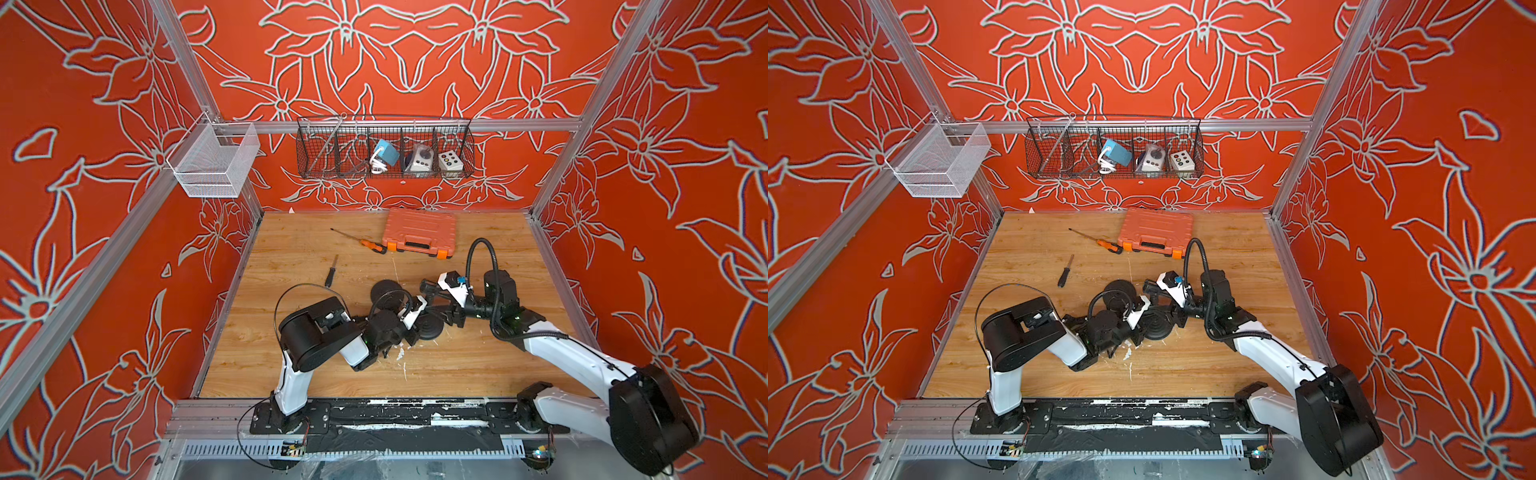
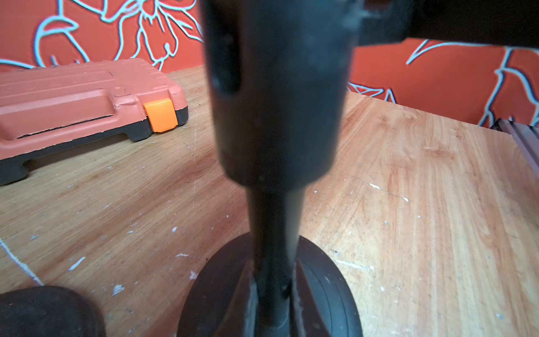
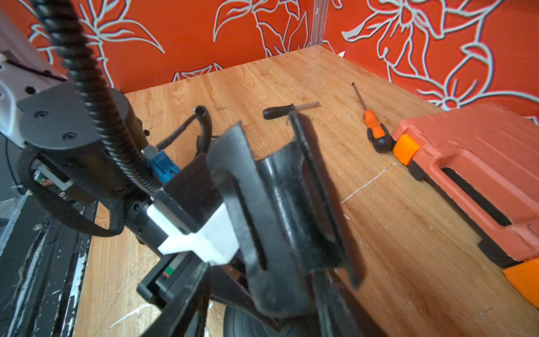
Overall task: Assemble a microphone stand
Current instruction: Screw the microphone stand pole into the microphone stand base.
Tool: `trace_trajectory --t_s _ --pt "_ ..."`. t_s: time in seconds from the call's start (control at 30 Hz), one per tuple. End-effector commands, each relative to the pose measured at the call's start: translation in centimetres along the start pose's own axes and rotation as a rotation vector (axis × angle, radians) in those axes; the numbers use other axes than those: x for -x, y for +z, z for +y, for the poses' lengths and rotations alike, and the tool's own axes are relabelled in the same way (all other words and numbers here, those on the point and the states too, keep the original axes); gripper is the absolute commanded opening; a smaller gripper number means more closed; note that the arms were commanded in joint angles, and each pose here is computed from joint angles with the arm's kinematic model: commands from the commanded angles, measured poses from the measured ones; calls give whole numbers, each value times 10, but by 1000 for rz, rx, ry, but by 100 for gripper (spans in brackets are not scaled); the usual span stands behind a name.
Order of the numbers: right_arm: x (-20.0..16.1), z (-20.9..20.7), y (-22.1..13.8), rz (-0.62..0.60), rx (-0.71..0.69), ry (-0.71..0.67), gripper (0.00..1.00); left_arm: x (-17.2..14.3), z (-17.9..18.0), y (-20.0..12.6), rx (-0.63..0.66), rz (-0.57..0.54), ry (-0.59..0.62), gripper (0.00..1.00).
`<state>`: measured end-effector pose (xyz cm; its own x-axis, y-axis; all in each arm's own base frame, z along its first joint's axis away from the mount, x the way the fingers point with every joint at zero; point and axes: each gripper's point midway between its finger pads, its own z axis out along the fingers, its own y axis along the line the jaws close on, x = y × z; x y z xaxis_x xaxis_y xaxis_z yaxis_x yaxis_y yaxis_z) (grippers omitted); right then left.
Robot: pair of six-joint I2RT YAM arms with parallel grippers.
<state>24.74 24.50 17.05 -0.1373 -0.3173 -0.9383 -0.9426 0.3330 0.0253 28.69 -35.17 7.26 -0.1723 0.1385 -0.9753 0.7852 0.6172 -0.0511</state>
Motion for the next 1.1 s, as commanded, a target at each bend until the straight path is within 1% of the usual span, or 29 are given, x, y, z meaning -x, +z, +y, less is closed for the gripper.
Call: trace_trajectory --t_s 0.0,0.13,0.17,0.2,0.27,0.3,0.37,0.4,0.43,0.47,0.53,0.57,0.67,0.8,0.97,1.07 --pt "8 -3 0 -12 46 -70 58 -54 6 -8 17 190 -17 4" --pt "13 -5 2 -32 78 -81 53 -54 4 -7 11 193 -17 4" --pt "14 -6 2 -35 80 -82 49 -55 4 -6 9 194 -17 4" --pt "14 -7 3 -37 81 -83 42 -55 4 -6 8 196 -17 4" --pt "14 -7 4 -42 85 -87 22 -55 3 -6 4 199 -13 4" --pt "14 -8 5 -45 88 -87 20 -57 2 -6 3 204 -12 4" --pt "12 -8 6 -45 88 -83 25 -56 1 -5 1 205 -9 4" --pt "11 -9 7 -45 85 -84 25 -56 0 -4 -1 206 -7 4" --pt "10 -9 7 -43 83 -83 24 -56 0 -4 -2 205 -6 5" --pt "9 -9 7 -42 82 -79 18 -56 0 -4 -2 205 -5 4" --pt "6 -8 8 -37 86 -61 2 -55 0 -4 -3 203 -6 5" --pt "3 -8 8 -35 83 -46 0 -55 1 -4 -1 204 -7 5" --pt "-7 -12 9 -31 31 37 0 -52 1 -4 1 194 -7 11" --pt "-27 -27 5 6 -154 165 0 -43 3 -1 18 171 -9 25" --pt "-45 -26 0 35 -327 190 0 -19 4 5 22 112 -12 34" --pt "-53 -25 -8 34 -421 213 0 0 4 7 24 64 -20 37"
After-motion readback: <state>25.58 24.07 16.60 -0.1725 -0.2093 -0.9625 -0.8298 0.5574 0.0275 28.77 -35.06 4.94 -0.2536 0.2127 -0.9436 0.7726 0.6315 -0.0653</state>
